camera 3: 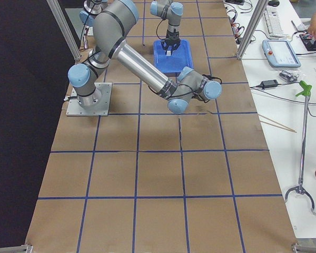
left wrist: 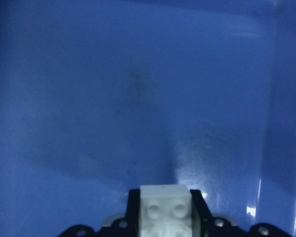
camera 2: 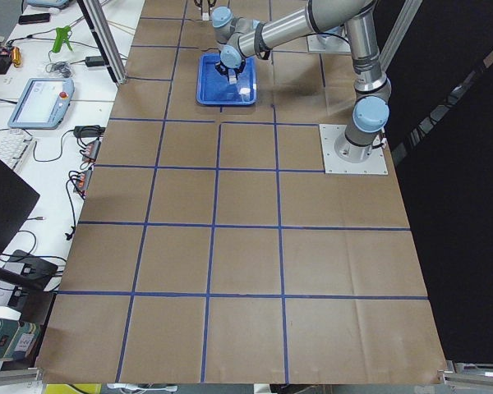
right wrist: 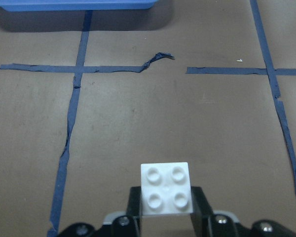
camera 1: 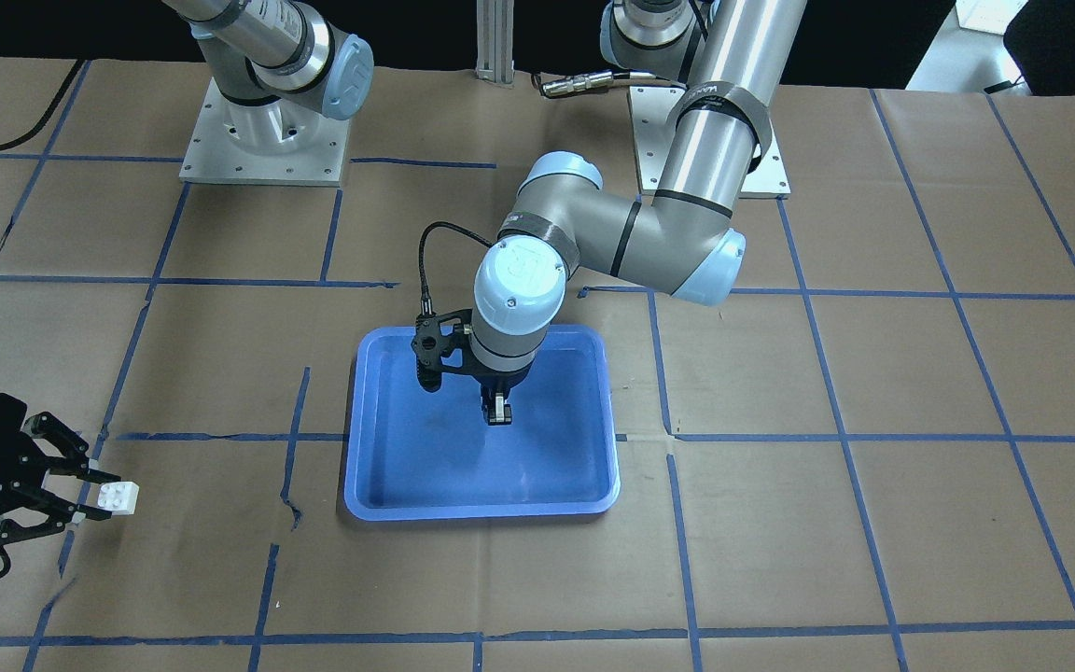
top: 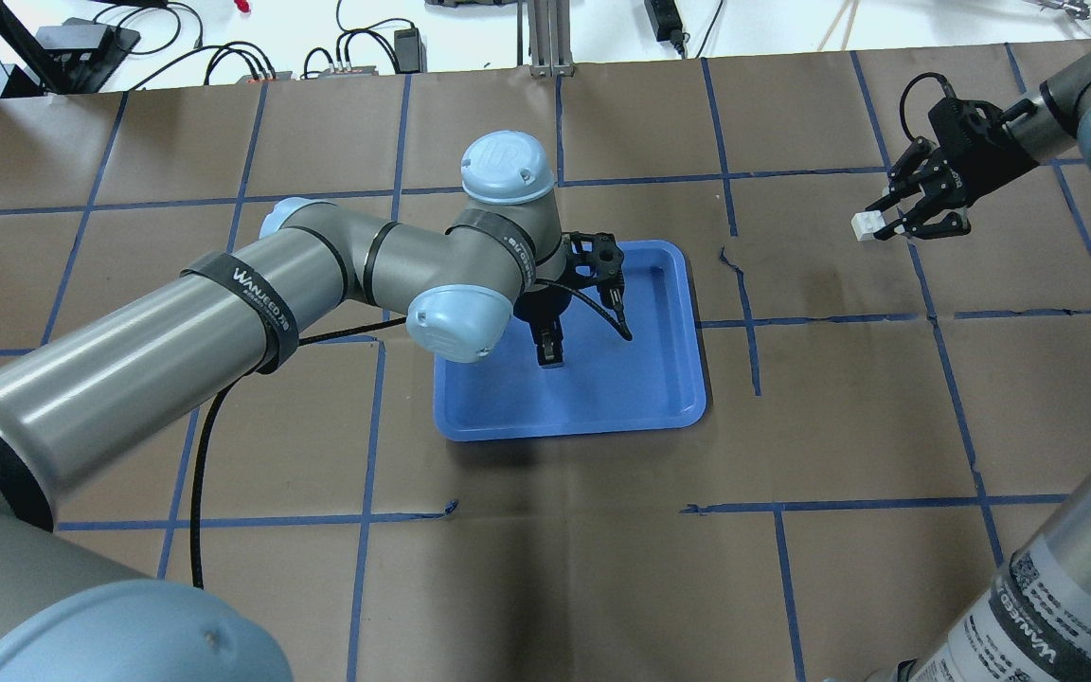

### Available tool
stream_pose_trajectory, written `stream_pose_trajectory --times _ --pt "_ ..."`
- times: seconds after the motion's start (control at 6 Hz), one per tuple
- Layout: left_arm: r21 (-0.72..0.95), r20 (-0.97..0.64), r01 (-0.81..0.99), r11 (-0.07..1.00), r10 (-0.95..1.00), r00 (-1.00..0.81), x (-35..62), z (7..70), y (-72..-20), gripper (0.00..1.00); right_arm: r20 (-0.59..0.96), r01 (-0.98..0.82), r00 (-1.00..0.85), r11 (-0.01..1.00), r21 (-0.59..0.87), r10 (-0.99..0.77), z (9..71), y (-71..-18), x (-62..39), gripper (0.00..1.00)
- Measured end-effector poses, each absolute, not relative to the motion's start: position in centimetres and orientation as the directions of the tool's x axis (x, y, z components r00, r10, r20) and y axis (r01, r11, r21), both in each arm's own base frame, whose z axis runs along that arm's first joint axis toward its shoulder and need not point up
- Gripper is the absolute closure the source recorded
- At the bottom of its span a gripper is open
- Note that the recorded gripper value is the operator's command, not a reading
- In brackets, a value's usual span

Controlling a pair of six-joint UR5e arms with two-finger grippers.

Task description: Assemble white blocks and place on blue tray

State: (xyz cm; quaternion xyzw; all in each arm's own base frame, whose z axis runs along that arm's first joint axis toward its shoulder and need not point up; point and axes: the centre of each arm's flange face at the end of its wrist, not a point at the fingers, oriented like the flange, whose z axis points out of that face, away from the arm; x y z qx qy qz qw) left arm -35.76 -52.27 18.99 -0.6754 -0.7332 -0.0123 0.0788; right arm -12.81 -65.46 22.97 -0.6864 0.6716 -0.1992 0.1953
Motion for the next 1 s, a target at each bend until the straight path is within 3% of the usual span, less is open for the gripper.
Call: stream_pose_trajectory --times 0.33,0.5,0.67,1.0 --pt "-0.09 0.135 0.992 0.085 0.988 -0.072 -36.0 18.1 -52.3 0.93 0.002 -0.837 -0.037 0.03 -0.546 -0.999 25.8 -61.9 -10.7 0.6" --pt "-0.087 0.133 0.992 0.085 0.988 -0.073 -36.0 18.0 -52.3 0.77 0.007 -0.832 -0.055 0.041 -0.553 -0.998 27.2 -59.9 -9.6 0.6" --pt "-0.082 0.132 0.993 0.09 0.988 -0.079 -35.9 17.9 -52.3 0.02 0.01 -0.83 -0.06 0.045 -0.556 -0.998 28.1 -58.1 -8.6 0.6" --pt "-0.08 0.132 0.992 0.095 0.988 -0.084 -35.9 17.8 -52.3 0.01 0.018 -0.832 -0.057 0.038 -0.554 -0.998 29.3 -54.9 -6.8 0.6"
